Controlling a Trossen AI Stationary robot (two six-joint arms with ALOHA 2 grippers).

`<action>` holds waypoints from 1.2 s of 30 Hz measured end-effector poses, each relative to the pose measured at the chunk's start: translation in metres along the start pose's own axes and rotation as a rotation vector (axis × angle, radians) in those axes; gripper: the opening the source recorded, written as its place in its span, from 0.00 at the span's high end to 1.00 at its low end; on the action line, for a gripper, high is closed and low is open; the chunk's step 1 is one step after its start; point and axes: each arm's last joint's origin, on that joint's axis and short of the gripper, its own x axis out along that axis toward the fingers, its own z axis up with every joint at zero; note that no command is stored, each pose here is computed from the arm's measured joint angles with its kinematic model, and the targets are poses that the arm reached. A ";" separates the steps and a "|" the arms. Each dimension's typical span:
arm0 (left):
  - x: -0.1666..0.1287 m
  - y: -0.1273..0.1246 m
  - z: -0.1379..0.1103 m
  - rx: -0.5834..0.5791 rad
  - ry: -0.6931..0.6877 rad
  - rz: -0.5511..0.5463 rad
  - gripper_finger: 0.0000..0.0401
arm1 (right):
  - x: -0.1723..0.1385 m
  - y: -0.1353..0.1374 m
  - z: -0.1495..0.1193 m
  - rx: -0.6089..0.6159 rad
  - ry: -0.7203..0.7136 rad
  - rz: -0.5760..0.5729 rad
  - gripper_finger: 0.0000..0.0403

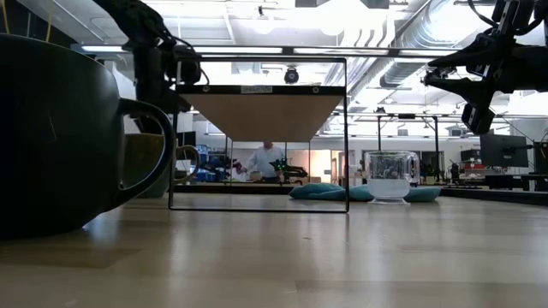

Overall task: Stack small to large cups/mugs on shelf
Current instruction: Put the brown and green mug on the shelf

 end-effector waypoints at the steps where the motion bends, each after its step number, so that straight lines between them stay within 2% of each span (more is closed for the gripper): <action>1: 0.000 0.000 0.001 0.010 -0.007 0.000 0.80 | 0.000 0.000 0.000 0.000 0.000 0.000 0.74; 9: 0.000 0.000 0.007 0.072 -0.074 -0.024 0.86 | 0.000 0.000 0.000 0.011 0.000 0.000 0.74; 14: 0.000 0.000 0.006 0.094 -0.064 -0.007 0.86 | 0.000 0.000 0.000 0.011 0.000 -0.001 0.74; 26: 0.000 0.001 0.000 -0.034 -0.004 0.009 0.86 | 0.000 -0.001 0.001 0.008 -0.034 -0.027 0.74; 31: 0.000 0.000 0.001 -0.029 -0.009 -0.012 0.78 | 0.000 -0.001 0.001 0.008 -0.034 -0.027 0.74; 36: 0.000 0.000 0.001 0.050 -0.011 -0.013 0.65 | 0.000 -0.001 0.001 0.011 -0.035 -0.027 0.74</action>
